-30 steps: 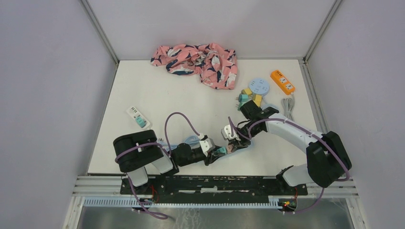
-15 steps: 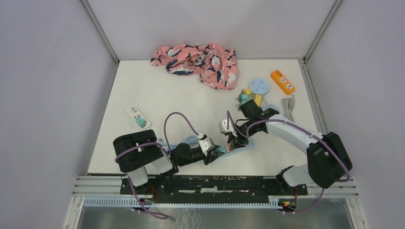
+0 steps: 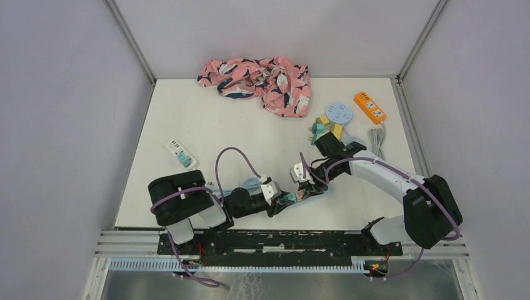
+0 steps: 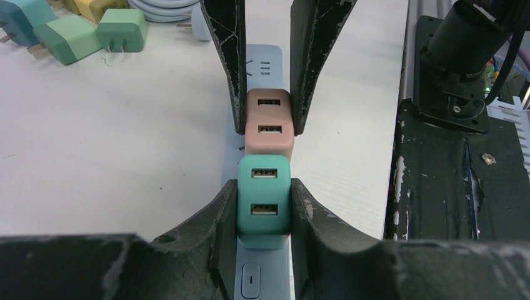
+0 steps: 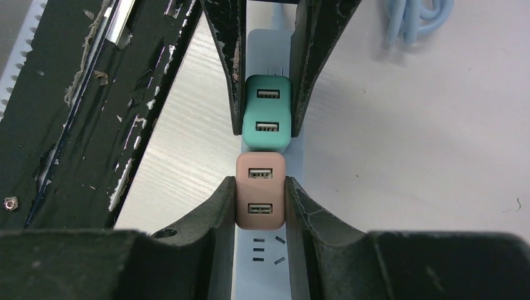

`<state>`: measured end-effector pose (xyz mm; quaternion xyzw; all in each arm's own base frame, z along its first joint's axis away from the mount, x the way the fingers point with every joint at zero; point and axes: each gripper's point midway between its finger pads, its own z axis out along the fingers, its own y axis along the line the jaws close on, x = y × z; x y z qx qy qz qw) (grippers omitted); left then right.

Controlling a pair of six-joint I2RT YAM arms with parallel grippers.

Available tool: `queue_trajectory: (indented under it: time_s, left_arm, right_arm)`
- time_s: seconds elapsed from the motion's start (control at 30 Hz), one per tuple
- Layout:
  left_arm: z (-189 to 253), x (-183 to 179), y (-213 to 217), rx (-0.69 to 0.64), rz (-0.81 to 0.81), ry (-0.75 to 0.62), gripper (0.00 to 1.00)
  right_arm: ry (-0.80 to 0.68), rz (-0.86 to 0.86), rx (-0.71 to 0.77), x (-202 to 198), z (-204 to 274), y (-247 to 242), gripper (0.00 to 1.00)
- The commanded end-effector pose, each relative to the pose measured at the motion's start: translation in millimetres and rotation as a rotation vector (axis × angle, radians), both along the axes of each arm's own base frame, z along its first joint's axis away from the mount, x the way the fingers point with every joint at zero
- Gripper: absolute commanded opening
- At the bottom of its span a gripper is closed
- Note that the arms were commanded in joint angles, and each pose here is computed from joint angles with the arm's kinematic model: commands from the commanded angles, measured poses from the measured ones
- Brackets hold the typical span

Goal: Pull the plug off the socket
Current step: Remove the plug from the socket.

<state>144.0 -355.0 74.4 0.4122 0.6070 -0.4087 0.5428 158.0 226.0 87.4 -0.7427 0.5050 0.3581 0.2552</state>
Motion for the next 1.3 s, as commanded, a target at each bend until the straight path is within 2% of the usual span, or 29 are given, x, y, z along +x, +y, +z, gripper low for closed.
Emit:
queue_trajectory:
  time_s: [0.0,0.17,0.3,0.53,0.7,0.83,1.0,1.17,1.27]
  left_arm:
    - [-22,-2,9,0.073,0.008,0.031,0.03]
    - [-24,-3,9,0.078,0.007,0.034,0.03]
    - [-25,-3,11,0.082,0.008,0.035,0.03]
    - [-26,-3,13,0.082,0.014,0.033,0.03]
    - [-26,-3,13,0.081,0.013,0.032,0.03]
    - [-26,-3,12,0.08,0.01,0.035,0.03]
    - [-28,-3,11,0.084,0.007,0.039,0.03]
    - [-29,-4,13,0.087,0.012,0.04,0.03]
    - [-29,-3,14,0.09,0.015,0.038,0.03]
  right_arm:
    - [0.008,-0.004,0.085,-1,24,25,0.0]
    - [-0.003,-0.173,0.062,29,23,33,0.0]
    - [-0.026,-0.226,0.036,43,21,24,0.0]
    - [-0.038,-0.095,0.0,23,17,5,0.0]
    - [-0.015,-0.001,0.04,4,15,11,0.0]
    - [0.0,-0.03,0.068,3,18,27,0.0]
    - [0.022,-0.173,0.076,25,24,38,0.0]
    - [0.003,-0.215,0.027,43,24,17,0.0]
    - [-0.023,-0.152,0.032,37,27,0,0.0]
